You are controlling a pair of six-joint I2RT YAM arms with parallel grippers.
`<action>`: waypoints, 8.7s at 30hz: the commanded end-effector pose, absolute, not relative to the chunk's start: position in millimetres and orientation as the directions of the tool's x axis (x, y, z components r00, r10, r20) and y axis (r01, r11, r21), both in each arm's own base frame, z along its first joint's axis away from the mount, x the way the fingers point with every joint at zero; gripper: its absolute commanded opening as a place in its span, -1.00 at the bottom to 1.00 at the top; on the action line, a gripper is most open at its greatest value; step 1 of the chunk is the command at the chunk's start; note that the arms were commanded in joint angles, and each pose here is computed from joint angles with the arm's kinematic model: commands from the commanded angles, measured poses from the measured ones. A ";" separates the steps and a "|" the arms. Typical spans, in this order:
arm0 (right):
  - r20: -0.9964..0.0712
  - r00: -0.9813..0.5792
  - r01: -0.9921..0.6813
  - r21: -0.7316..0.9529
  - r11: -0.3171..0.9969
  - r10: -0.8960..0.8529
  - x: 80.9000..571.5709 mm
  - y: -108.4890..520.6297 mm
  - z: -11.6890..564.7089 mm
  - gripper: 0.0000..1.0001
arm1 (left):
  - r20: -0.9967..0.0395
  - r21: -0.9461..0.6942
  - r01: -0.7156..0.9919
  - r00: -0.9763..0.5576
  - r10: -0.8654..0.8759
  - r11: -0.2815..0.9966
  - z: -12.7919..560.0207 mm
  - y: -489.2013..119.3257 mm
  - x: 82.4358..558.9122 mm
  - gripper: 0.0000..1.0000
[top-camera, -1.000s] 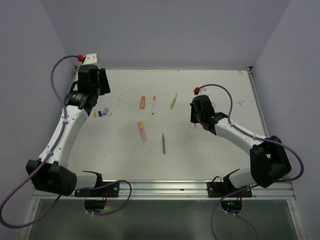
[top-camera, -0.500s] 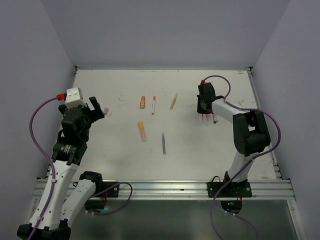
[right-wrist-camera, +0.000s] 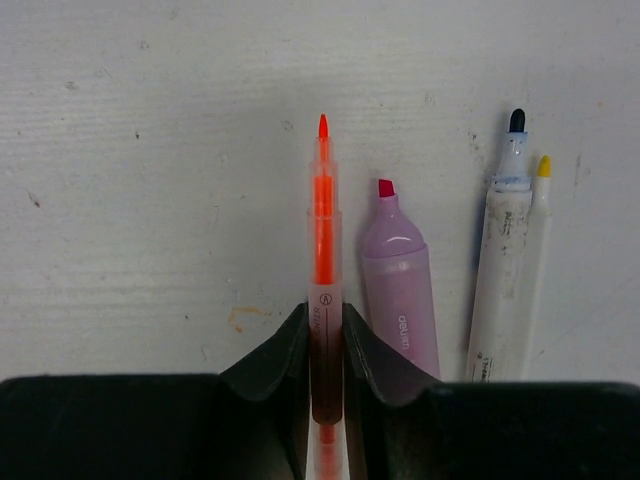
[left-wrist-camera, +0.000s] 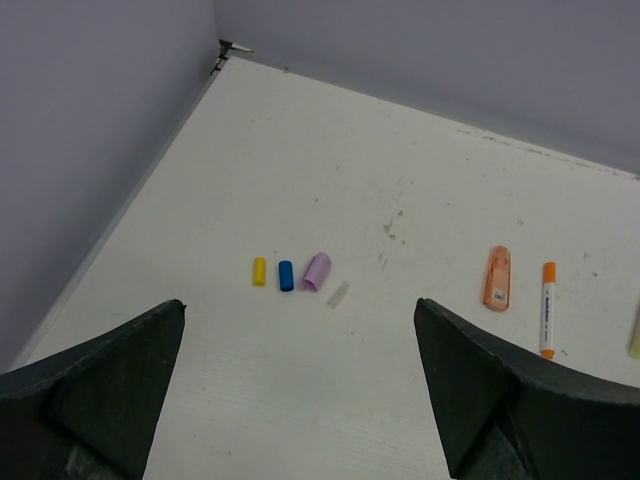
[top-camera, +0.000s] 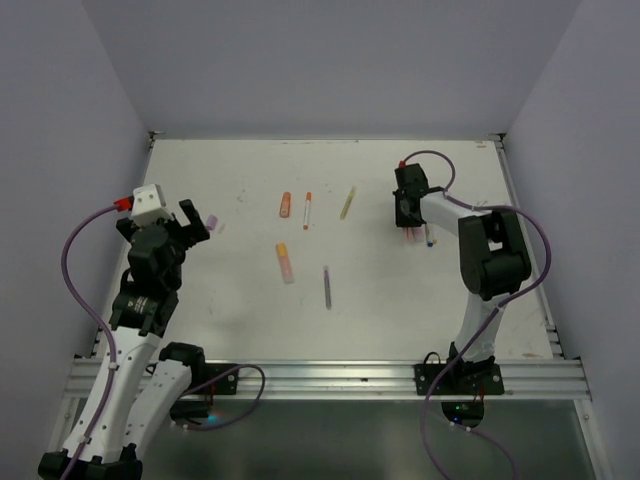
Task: Open the pen caps
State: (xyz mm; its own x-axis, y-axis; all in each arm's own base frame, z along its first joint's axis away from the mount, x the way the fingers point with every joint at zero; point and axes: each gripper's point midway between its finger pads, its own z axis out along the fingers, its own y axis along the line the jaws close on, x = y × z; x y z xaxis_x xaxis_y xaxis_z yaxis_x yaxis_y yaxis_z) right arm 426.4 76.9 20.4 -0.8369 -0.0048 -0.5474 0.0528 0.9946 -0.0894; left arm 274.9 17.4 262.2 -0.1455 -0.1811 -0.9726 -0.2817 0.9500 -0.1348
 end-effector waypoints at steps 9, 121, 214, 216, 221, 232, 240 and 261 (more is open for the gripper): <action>-0.570 -0.821 0.051 -0.116 0.992 -0.025 433.4 70.4 40.6 -0.23 | -0.977 -0.158 -0.288 -0.091 -0.191 0.945 272.9 19.0 280.6 1.00; -0.874 -0.486 -0.631 0.359 0.687 0.010 233.5 373.4 159.2 -0.27 | -0.692 -0.652 0.212 -0.560 -0.456 0.728 184.2 -241.9 293.4 -1.00; -0.799 -0.589 -0.425 0.177 0.888 -0.123 242.4 256.6 83.8 -1.00 | -0.321 0.235 -0.035 -0.946 0.044 0.971 12.6 -29.3 404.9 -0.39; -0.801 -0.587 -0.416 0.175 0.892 -0.117 243.8 254.1 85.4 -1.00 | -0.320 0.231 -0.033 -0.946 0.044 0.972 12.4 -30.1 404.8 -0.36; -0.805 -0.585 -0.367 0.156 0.917 -0.097 254.8 240.9 92.0 -1.00 | -0.374 0.181 -0.044 -0.927 0.027 0.982 34.8 -37.2 409.8 -0.30; -0.733 -0.680 -0.086 0.052 0.995 -0.020 316.3 169.7 88.0 -1.00 | -0.656 0.004 -0.052 -0.754 -0.037 0.999 173.5 -56.0 408.1 0.09; -0.668 -0.741 0.071 0.024 0.997 0.069 362.0 133.9 74.1 -1.00 | -0.866 -0.049 -0.134 -0.488 -0.109 0.990 260.6 -30.7 357.1 0.56; -0.569 -0.821 0.156 -0.132 0.979 0.054 417.2 74.8 31.1 -0.56 | -0.982 -0.179 -0.334 0.005 -0.189 0.925 294.5 30.2 270.0 1.00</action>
